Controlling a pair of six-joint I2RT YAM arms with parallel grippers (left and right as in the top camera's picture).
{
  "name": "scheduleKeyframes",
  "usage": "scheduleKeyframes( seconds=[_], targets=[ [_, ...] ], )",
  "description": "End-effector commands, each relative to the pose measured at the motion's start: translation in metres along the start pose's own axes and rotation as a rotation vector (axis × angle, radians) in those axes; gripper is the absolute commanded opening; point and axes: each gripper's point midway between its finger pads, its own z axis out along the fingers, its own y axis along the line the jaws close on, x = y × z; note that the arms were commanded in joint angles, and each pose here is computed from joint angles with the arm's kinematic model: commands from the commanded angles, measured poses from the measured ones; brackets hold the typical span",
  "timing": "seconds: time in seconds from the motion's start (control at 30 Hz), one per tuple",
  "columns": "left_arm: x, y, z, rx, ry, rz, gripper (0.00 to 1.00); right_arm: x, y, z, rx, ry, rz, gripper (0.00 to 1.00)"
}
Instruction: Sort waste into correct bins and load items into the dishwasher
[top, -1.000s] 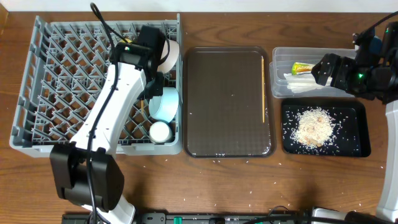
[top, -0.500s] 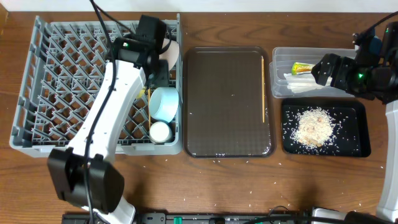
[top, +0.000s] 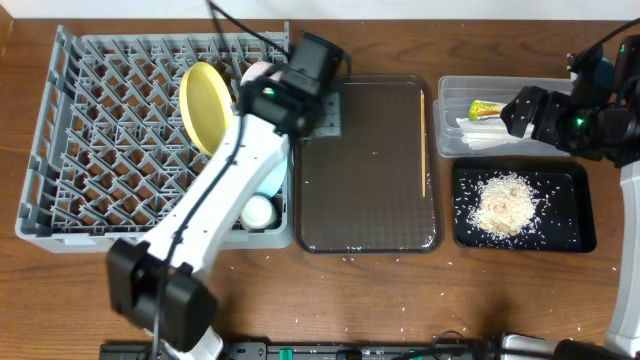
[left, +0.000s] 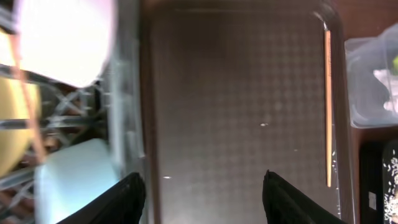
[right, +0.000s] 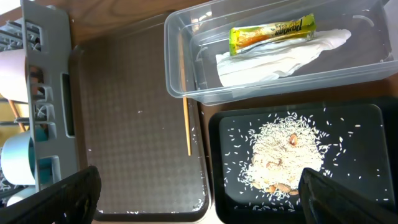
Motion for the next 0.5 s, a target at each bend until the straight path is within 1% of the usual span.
scheduleKeyframes(
  seconds=[0.0,0.2,0.37,0.43,0.47],
  targets=[
    [0.014,-0.012,0.036,-0.018,0.060,-0.014,0.62,-0.002,-0.001,-0.003,0.003,-0.010,0.005,0.99],
    [0.025,-0.033,0.082,-0.012,0.085,-0.006,0.62,-0.002,-0.001,-0.003,0.003,-0.010,0.005,0.99],
    [0.037,-0.058,0.112,0.012,0.088,0.036,0.62,-0.002,-0.001,-0.003,0.003,-0.010,0.005,0.99],
    [0.043,-0.070,0.122,0.027,0.087,0.056,0.63,-0.002,-0.001,-0.003,0.003,-0.010,0.005,0.99],
    [0.048,-0.079,0.130,0.037,0.086,0.071,0.66,-0.002,-0.001,-0.003,0.003,-0.010,0.005,0.99]
  ],
)
